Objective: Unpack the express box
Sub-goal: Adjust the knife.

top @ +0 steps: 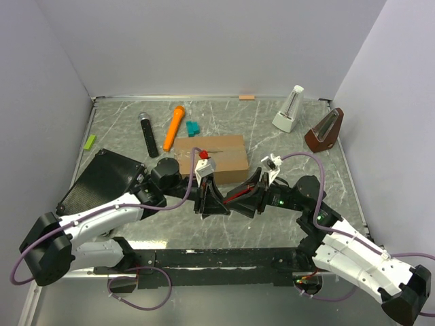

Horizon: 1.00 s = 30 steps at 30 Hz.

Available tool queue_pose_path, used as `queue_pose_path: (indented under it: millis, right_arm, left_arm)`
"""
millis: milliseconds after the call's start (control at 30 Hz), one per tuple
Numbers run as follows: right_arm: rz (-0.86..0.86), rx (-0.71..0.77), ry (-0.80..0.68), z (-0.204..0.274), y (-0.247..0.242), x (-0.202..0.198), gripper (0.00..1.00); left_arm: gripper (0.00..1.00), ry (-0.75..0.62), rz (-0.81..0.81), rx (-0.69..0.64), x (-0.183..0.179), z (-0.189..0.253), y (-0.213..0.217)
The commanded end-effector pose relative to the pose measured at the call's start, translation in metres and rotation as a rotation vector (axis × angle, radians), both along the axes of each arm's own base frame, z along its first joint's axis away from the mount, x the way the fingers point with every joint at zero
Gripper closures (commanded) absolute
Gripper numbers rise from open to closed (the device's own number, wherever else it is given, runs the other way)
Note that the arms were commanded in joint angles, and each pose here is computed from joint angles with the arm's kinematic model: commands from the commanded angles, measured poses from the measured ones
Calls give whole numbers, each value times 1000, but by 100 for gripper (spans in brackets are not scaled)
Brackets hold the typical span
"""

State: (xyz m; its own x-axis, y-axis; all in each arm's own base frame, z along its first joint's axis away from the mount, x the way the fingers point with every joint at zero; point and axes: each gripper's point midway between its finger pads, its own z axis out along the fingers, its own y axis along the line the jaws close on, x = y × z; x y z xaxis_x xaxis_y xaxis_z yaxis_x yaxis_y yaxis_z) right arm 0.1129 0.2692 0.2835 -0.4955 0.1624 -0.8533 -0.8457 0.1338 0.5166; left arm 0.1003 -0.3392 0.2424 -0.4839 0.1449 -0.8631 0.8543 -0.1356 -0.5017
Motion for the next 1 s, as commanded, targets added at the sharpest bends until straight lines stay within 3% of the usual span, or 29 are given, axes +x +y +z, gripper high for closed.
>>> queue_pose_path:
  millis: [0,200,500,600,667,700,800,900,967]
  right_arm:
    - [5,81,-61,29,4,1,42]
    - [-76,116,-36,31,5,19,58]
    - [-74,95,2,23,14,27,66]
    - [-60,68,9,18,17,27,82]
    - [-63,46,28,14,17,27,86]
    - [-61,38,27,11,17,28,80]
    - [-77,41,33,10,13,27,52]
    - [-118,59,34,9,7,29,42]
    - [-136,75,35,9,3,29,40]
  left_arm:
    - [99,-44,-8,-103,1,28,-6]
    - [99,-36,-10,-183,1,47,-11]
    - [99,-38,-21,-202,4,55,-20]
    - [99,-41,-13,-200,5,53,-20]
    - [99,-47,-11,-198,6,52,-20]
    - [99,-49,-11,-199,5,52,-20]
    - [99,-52,-7,-195,6,51,-19]
    - [99,-57,5,-211,7,52,-16]
    - [99,-52,10,-227,7,55,-13]
